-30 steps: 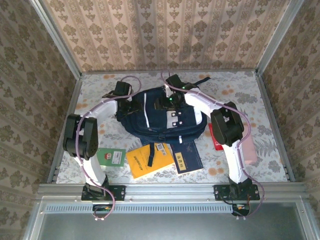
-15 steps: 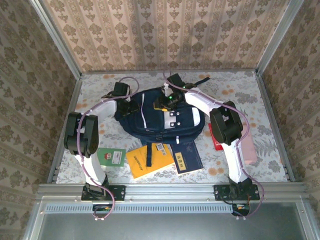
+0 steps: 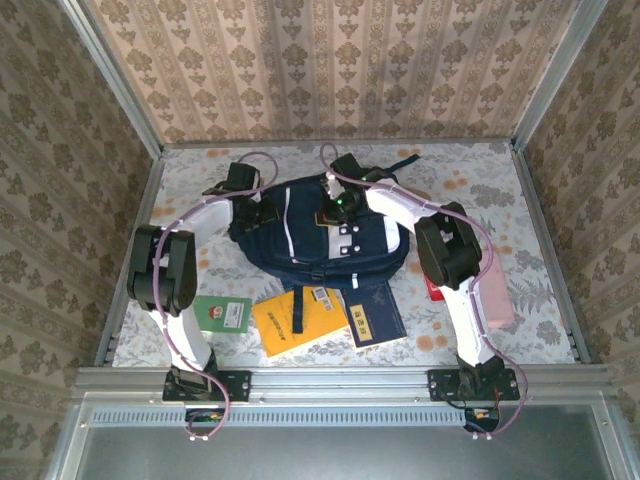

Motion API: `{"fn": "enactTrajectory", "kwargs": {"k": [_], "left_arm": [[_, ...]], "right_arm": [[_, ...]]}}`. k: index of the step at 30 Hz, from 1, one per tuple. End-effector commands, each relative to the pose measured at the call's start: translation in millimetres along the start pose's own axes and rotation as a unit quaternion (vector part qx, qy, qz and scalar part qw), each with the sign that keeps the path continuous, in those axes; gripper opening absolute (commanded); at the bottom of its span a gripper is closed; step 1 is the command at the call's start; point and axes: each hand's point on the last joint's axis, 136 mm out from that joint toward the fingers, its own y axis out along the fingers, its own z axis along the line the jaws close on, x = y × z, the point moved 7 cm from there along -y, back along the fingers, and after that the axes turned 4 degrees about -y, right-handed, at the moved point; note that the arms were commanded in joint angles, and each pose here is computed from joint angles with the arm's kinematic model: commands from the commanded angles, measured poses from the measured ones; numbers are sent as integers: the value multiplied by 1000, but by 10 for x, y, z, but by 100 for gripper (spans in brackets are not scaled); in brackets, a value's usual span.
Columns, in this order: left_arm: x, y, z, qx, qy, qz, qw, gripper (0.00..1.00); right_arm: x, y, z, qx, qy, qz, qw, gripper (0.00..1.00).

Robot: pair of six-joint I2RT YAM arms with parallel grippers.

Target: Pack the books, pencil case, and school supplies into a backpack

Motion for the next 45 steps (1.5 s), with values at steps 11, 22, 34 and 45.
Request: {"fn": "enactTrajectory", "kwargs": {"k": [11,22,34,45], "left_arm": [[-461,-1205,-320,-28,82,-67,994,36],[-1153,-1154,-478,-28,175,-81,981,42],[-1472,-1243,-336,-94,285,-184,936,43],[-1852,-1108,-425,-73,409,-253,873,49]], "right_arm": [[268,-931,572,122,126,-103,979,0],[405,-1316,562,161,221,-129,953,0],[340,-1801,687,185,169,-128,960,0],[234,-2012,678,204,170,-146,953,0]]}}
